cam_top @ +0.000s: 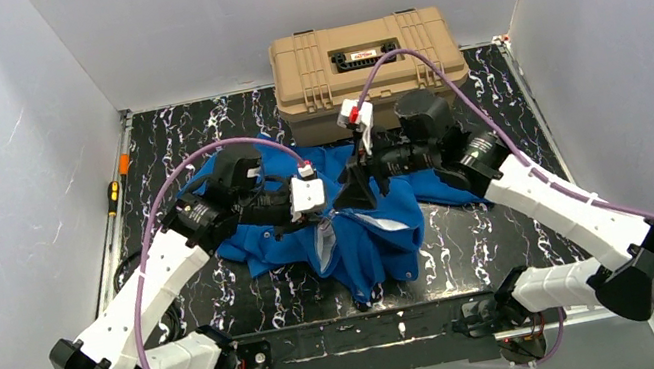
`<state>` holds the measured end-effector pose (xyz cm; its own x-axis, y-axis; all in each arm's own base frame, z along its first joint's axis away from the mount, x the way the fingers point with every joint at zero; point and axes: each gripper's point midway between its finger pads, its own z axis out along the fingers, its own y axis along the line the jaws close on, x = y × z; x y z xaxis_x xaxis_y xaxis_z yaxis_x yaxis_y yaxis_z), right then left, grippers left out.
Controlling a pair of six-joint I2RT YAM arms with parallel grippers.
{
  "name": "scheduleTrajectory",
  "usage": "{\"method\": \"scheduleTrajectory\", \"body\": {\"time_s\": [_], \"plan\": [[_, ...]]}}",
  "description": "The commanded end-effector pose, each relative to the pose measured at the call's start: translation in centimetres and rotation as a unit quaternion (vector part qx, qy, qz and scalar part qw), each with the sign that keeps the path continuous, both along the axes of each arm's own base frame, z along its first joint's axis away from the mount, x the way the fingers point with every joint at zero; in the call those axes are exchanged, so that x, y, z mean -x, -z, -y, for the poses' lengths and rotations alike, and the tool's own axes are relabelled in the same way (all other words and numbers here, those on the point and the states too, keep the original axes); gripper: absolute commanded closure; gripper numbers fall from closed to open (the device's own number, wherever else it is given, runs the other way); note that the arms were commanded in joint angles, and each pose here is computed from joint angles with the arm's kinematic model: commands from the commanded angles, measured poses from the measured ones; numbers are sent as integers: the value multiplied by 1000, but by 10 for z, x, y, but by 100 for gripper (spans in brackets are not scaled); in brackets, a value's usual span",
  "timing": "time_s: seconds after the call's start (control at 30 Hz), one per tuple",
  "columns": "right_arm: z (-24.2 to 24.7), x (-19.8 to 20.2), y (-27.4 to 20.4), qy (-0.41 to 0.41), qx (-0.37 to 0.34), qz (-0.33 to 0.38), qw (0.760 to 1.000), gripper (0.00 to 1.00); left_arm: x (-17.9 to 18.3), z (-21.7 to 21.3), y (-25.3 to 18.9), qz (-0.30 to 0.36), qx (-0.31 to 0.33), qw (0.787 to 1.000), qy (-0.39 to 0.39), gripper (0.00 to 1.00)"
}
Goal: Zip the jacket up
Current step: Zip the zipper on the jacket.
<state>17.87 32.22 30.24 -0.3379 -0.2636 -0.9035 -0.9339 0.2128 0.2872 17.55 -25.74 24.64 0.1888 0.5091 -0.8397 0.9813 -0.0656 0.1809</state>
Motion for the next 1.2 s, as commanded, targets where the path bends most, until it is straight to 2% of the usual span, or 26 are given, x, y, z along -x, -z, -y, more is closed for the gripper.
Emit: {"method": "scheduleTrajectory", "body": {"time_s": [0.0,0.07,0.3,0.43,0.73,0.93,1.17], "plan": [[20,-6,-23,29,-17,105,994,22,17,0,-3,-61,19,998,5,100],[26,-9,-22,43,-27,139,989,3,17,2,-2,-82,24,996,-3,100],[27,-15,-32,84,-26,258,962,2,17,5,-1,-130,28,991,-19,100],[9,0,-35,57,-2,323,945,2,18,4,-1,-142,26,989,-23,100],[-8,36,-38,10,28,402,915,13,18,3,-4,-149,32,988,-28,100],[-20,54,-27,-6,55,466,883,20,17,3,-7,-150,36,988,-27,100],[-32,64,-10,-34,73,491,867,32,16,2,-9,-148,35,988,-28,100]]}}
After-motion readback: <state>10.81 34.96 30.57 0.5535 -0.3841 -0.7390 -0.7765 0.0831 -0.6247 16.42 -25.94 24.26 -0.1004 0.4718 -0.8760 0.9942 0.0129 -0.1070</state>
